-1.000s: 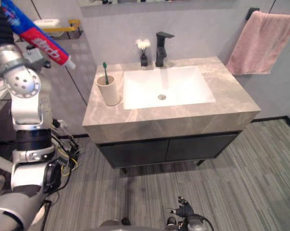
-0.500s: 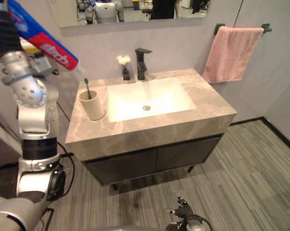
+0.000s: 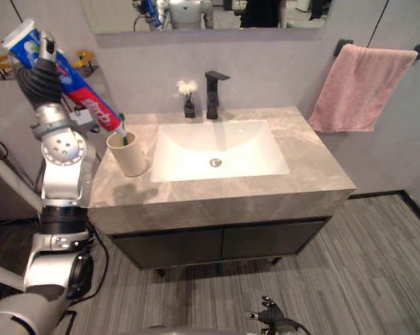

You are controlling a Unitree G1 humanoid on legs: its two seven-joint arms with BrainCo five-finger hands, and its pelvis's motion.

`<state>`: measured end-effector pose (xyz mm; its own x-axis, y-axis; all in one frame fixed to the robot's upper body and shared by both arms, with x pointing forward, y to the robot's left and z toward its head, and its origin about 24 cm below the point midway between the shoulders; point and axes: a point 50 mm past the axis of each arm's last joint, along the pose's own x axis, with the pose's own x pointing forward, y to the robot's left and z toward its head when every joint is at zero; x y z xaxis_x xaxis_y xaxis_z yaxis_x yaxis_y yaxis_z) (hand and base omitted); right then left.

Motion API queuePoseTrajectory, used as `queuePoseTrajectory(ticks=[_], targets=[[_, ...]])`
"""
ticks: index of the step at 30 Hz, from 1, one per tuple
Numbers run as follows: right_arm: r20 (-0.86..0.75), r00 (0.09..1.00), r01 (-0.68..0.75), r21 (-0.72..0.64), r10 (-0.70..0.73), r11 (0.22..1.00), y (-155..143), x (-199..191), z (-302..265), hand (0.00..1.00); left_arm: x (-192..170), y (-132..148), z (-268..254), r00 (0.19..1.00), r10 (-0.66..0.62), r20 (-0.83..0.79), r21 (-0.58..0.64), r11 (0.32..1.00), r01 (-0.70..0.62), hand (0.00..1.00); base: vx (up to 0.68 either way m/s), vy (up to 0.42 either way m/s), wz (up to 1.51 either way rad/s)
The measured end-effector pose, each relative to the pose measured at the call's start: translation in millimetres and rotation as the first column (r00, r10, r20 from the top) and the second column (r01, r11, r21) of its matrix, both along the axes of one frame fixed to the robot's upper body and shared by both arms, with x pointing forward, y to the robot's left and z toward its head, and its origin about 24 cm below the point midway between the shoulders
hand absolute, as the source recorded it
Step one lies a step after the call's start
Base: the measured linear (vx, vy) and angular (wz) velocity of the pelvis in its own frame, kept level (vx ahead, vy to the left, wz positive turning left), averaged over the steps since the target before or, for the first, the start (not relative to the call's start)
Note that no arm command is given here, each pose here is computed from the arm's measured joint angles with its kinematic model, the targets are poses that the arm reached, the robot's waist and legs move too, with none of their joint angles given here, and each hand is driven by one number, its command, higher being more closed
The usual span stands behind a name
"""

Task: Organize washtable

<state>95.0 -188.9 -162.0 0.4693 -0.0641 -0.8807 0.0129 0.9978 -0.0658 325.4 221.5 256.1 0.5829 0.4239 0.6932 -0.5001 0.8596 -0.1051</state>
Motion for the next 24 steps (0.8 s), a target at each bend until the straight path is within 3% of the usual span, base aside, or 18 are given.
queuePoseTrajectory(ticks=[3,7,13,24], targets=[[-0.004,1.000,0.020,0.015,-0.020,1.000,4,-6,-1,0.00,-4,15,7,0.998,0.057,0.017,0.007,0.998,-0.057,1.00,0.06,0.120,-0.30],[0.002,0.992,0.125,0.037,-0.125,0.991,-1,-12,-1,0.00,-5,18,15,0.997,0.069,0.042,-0.002,0.998,-0.069,1.00,-0.01,0.128,0.05],[-0.002,0.986,0.168,0.048,-0.168,0.985,-2,-15,-2,0.00,-6,21,16,0.996,0.079,0.042,0.001,0.997,-0.079,1.00,-0.01,0.063,0.01],[-0.009,0.986,0.168,0.052,-0.168,0.984,0,-17,-3,0.00,-1,24,4,0.997,0.077,-0.014,0.010,0.997,-0.077,1.00,0.01,0.026,-0.02]])
